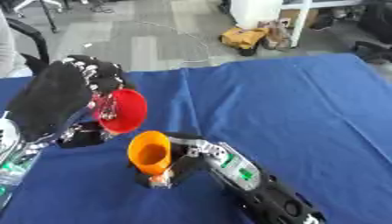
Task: Pour the contents of one cup into another cup.
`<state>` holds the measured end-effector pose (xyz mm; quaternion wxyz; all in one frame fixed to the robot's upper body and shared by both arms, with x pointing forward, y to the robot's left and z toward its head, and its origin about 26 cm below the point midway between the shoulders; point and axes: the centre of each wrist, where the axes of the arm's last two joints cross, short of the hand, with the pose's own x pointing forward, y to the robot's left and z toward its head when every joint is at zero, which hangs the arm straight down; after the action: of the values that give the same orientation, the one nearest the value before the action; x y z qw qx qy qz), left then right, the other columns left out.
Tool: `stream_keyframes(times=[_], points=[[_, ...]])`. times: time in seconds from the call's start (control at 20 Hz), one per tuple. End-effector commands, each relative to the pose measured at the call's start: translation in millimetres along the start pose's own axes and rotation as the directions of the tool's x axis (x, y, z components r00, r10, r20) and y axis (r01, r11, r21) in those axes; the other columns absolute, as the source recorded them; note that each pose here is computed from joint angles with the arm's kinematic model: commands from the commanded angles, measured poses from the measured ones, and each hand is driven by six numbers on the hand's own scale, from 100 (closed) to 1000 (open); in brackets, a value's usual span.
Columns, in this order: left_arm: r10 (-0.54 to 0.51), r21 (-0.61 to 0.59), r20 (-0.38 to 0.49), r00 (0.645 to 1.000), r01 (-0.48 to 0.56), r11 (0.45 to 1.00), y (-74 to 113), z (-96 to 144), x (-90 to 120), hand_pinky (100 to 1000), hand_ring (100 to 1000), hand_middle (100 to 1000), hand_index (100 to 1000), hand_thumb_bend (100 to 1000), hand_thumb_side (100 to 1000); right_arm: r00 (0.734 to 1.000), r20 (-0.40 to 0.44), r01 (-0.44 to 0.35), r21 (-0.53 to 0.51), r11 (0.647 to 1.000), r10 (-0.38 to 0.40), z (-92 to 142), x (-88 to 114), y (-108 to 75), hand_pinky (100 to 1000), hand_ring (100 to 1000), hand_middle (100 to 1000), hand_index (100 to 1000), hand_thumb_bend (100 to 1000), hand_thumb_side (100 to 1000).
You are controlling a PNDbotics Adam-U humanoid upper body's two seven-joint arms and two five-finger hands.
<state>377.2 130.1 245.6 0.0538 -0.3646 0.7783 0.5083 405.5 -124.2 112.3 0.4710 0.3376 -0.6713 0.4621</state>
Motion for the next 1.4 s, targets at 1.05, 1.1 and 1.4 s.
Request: stream_keyframes(times=[1.05,1.1,1.4], points=[[-0.202,-0.005,0.107,0.973,0.204,0.979,15.9,-9,0,496,317,307,627,362,100,1.000,0.009,-0.009,-0.005,1.000,0.009,3,7,-7.2,518,555,457,492,100,100],[-0.206,-0.007,0.106,0.973,0.207,0.978,16.0,-10,1,495,317,307,627,363,100,1.000,0.009,-0.008,-0.005,1.000,0.008,3,7,-7.2,518,555,457,492,100,100],[-0.231,-0.004,0.103,0.968,0.233,0.973,17.9,-14,3,494,313,302,626,362,100,1.000,0.010,-0.008,-0.007,1.000,0.008,3,7,-7.2,517,555,457,492,100,100]])
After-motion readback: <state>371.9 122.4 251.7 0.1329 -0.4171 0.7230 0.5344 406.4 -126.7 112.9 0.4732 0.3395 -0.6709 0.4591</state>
